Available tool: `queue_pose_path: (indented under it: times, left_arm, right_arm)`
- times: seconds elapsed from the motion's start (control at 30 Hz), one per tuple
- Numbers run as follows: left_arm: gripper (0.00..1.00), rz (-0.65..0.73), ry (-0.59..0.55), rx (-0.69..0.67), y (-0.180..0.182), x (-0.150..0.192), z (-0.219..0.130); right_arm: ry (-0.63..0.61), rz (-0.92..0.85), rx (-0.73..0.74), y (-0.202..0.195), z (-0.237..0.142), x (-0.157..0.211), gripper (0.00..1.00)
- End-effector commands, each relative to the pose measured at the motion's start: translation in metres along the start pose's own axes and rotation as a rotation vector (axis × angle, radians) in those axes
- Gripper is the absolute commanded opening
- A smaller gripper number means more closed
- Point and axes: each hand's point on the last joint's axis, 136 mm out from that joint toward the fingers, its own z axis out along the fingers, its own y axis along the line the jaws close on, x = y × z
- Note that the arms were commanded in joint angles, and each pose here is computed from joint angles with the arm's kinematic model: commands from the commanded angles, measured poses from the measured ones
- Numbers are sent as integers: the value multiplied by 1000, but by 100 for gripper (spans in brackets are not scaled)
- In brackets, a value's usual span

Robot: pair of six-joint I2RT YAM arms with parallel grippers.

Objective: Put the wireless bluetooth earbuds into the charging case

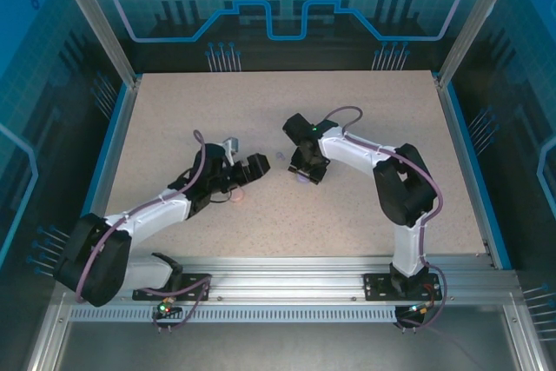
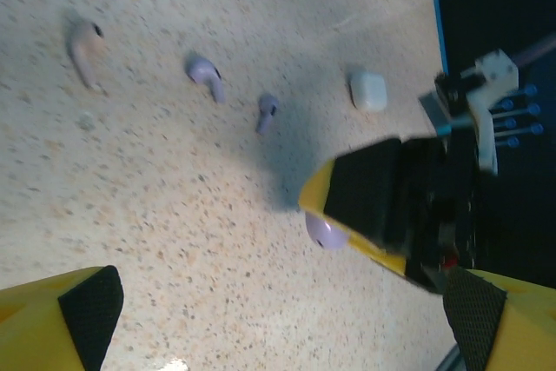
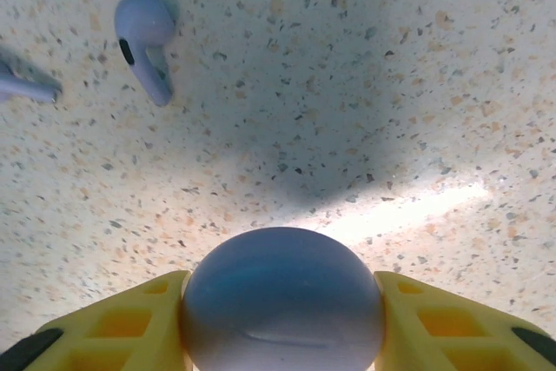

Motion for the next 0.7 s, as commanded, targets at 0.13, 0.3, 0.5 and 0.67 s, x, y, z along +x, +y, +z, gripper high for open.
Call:
queue_pose_path:
  times: [0.13, 0.3, 0.5, 0.67]
  left_arm:
    - [91, 67, -31, 178, -32, 12, 22]
    - [82, 75, -1, 200, -34, 27, 43]
    - [68, 50, -30, 210, -29, 31, 57]
    - [61, 34, -31, 220, -30, 32, 70]
  right_arm:
    - [36, 158, -67, 9, -8, -6, 43]
    - [54, 199, -112, 16, -13, -11, 43]
    - [68, 218, -146, 19, -20, -12, 43]
    - [79, 229, -177, 21, -24, -12, 43]
